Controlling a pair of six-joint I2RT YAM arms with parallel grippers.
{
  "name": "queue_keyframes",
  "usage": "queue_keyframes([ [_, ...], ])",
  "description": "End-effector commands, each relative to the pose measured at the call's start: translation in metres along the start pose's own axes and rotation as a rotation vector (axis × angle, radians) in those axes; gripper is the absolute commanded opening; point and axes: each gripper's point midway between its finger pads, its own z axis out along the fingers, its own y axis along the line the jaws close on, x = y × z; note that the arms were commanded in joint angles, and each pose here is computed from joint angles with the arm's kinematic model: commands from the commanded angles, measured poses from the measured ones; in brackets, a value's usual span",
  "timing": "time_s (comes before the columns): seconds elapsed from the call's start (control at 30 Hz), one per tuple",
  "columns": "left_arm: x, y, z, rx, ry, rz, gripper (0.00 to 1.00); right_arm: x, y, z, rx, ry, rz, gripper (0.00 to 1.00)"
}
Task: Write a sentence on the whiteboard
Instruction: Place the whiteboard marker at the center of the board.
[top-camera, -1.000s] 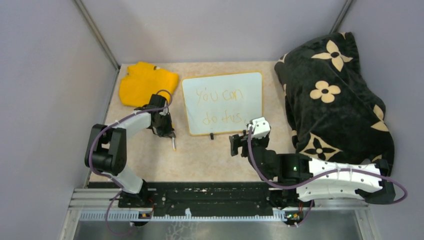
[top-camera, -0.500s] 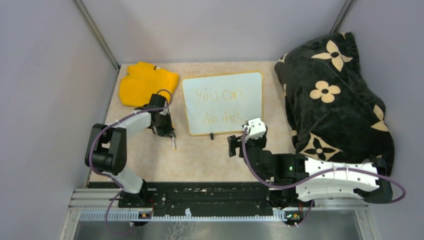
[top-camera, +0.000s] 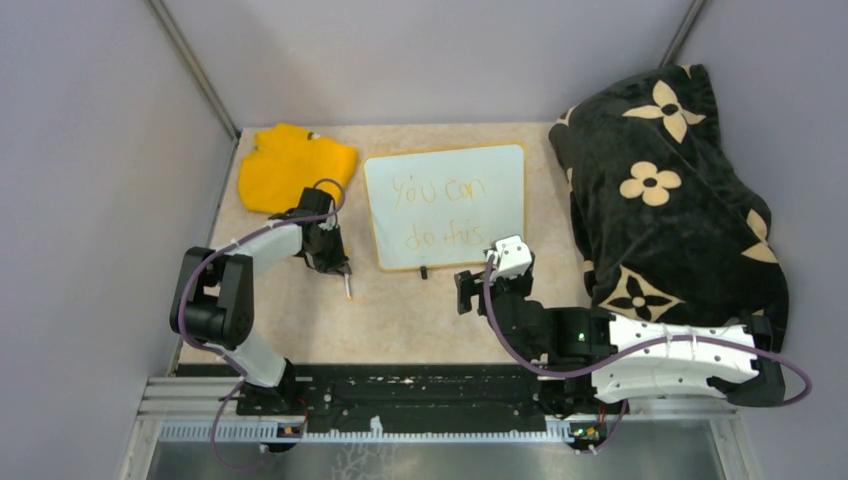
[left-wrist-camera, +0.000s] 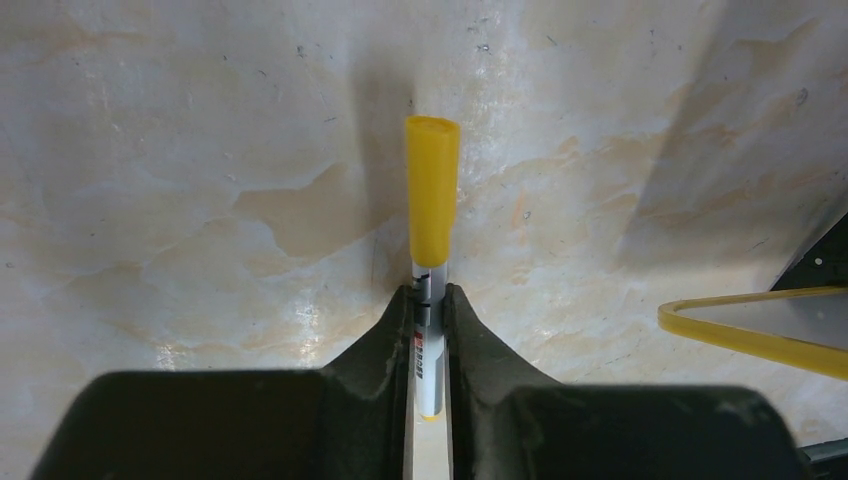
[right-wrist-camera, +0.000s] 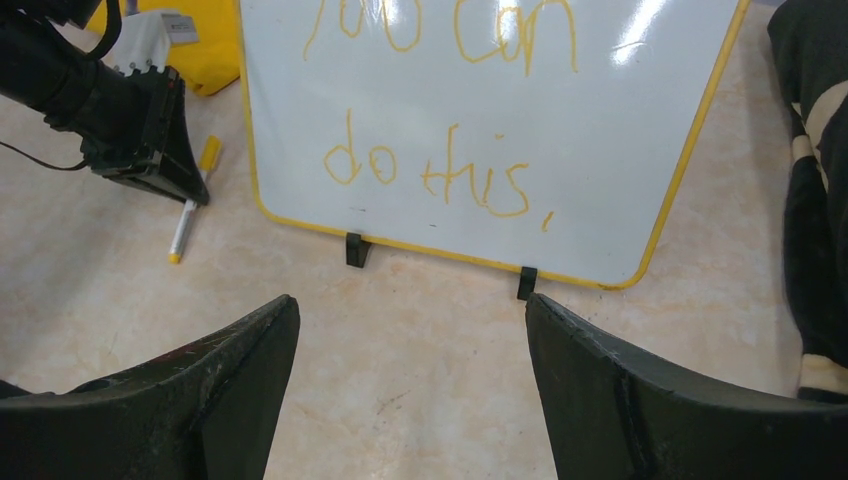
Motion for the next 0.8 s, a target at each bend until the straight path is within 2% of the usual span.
queue_keyframes([
  [0.0,-0.001,0.006,0.009,-0.019,0.004,0.018,0.17,-0.013,0.003,-0.002,-0.019,-0.024,0.046,0.81],
  [0.6,-0.012,-0.007,-0.015,0.052,-0.091,0.035,0.55,-0.008,0.011,-0.003,-0.059,-0.002,0.036,0.82],
  [0.77,-0.014,-0.01,-0.019,0.064,-0.106,0.037,0.57,-0.006,0.013,-0.002,-0.062,0.006,0.03,0.82],
])
